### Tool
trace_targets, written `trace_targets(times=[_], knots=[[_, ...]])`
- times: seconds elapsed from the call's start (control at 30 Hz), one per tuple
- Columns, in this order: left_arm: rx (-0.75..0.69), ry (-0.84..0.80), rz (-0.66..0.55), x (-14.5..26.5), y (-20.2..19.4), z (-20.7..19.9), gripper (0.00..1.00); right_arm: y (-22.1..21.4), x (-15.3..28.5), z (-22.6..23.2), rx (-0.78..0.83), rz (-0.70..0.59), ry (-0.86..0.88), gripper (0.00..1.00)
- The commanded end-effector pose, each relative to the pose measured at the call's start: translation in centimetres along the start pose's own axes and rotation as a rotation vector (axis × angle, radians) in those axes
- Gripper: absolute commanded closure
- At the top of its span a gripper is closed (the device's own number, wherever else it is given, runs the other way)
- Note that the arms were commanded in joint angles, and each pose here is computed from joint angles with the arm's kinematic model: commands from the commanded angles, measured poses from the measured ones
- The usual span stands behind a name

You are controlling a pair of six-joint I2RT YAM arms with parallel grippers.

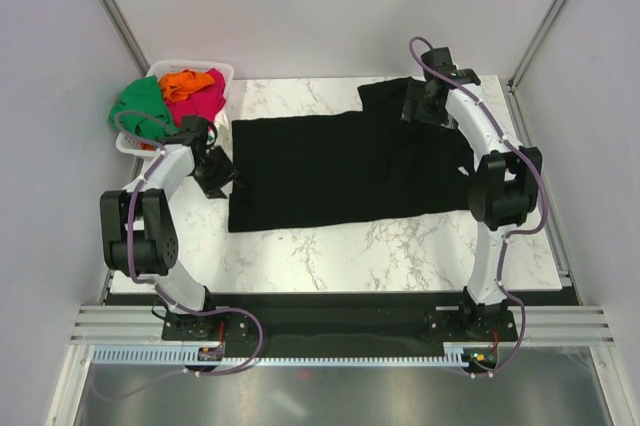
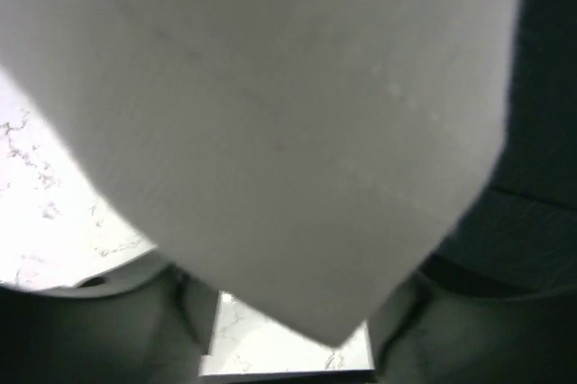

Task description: Fold and stack the t-shirts

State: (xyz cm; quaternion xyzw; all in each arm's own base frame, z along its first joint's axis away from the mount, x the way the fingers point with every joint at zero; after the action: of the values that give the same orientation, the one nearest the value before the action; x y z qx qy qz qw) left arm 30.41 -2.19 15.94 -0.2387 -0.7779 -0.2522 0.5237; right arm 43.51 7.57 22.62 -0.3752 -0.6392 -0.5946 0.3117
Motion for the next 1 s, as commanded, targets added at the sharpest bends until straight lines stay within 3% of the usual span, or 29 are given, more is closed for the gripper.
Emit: trace_targets(times=[0.0,0.03,0.07,0.2,0.37,0.7,0.9,0.97], knots=[[-0.042,-0.073,-0.024,1.8,-0.3,0.0,0.32,0.4,3.7,-3.8,-0.087,-0.107,-0.01,0.02],[-0.041,-0.091,-0.056,3.0,-0.6,0.2,0.25,-0.2,3.9,-4.6,-0.129,-0.111,0.001,0.02],[-0.029,-0.073,-0.051,2.8,-1.3,1.1,0.24,-2.9,2.7,-5.3,-0.157,-0.036,0.001,0.02],[0.037,-0.073,-0.078,3.8,-3.4,3.2,0.24,-9.0,3.3,-9.2,-0.347,0.015,0.023,0.03],[0.138,-0.104,-0.094,3.0,-6.0,5.7,0.25,-15.9,1.2,-9.8,-0.444,0.112,0.083,0.11],[0.206,-0.109,-0.043,-0.5,-7.2,6.9,0.3,-17.3,-3.5,-11.1,-0.561,0.198,0.109,0.29],[0.212,-0.102,-0.027,-2.4,-7.0,6.8,0.45,-17.8,-4.3,-11.4,-0.546,0.21,0.078,0.57],[0.199,-0.103,-0.01,-3.0,-6.7,6.5,0.56,-18.3,-4.2,-11.1,-0.546,0.22,0.098,0.67]])
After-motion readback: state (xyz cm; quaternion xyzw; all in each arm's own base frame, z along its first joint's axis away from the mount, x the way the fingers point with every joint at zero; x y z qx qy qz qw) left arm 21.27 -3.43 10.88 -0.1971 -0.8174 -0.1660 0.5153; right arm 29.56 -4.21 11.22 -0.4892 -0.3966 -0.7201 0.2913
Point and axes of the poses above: each gripper's point midway between its finger pads, its own x axis back along the fingers, its own z axis along the line the jaws close on, y = z × x, the point moved 10 cm from there along x, back along the fingers, and after that the axes turned 15 degrees about x, right-handed, at the moved point
